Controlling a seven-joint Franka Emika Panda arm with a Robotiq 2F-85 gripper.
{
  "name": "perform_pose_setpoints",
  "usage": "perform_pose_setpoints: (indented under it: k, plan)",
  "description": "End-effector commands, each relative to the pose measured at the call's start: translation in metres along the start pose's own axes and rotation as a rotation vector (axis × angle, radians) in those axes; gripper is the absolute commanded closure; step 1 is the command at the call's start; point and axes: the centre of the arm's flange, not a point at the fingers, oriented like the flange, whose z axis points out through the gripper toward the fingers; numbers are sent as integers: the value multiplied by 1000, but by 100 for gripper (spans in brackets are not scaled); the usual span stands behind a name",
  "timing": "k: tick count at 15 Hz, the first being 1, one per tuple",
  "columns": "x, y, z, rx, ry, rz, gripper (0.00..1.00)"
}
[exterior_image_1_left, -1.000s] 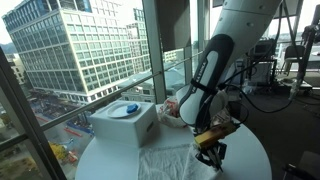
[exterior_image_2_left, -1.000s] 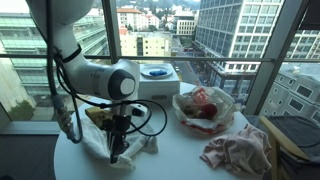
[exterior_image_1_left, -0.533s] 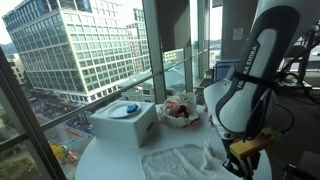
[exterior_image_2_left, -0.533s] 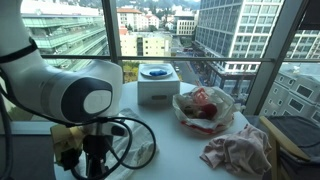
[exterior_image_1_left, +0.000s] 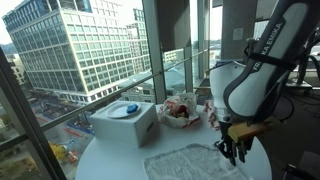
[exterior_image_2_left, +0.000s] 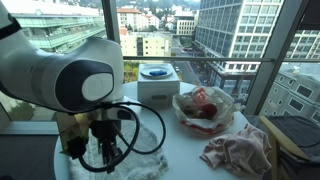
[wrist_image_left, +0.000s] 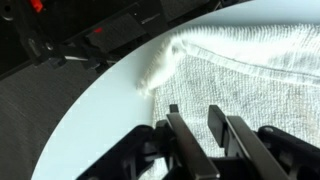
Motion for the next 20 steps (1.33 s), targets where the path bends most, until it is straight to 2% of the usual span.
perform_pose_setpoints:
  k: [1,4,6,11,15,20]
  plan:
    - [-49,36,-21,37,32,-20,31]
    - [-29,26,-32,60,90,-67,9]
    - [-10,17,-38,72,120,-90,0]
    - [21,-4,-37,81,198,-150,0]
    - [42,-21,-29,30,249,-220,0]
    - [80,-56,-25,43,226,-250,0]
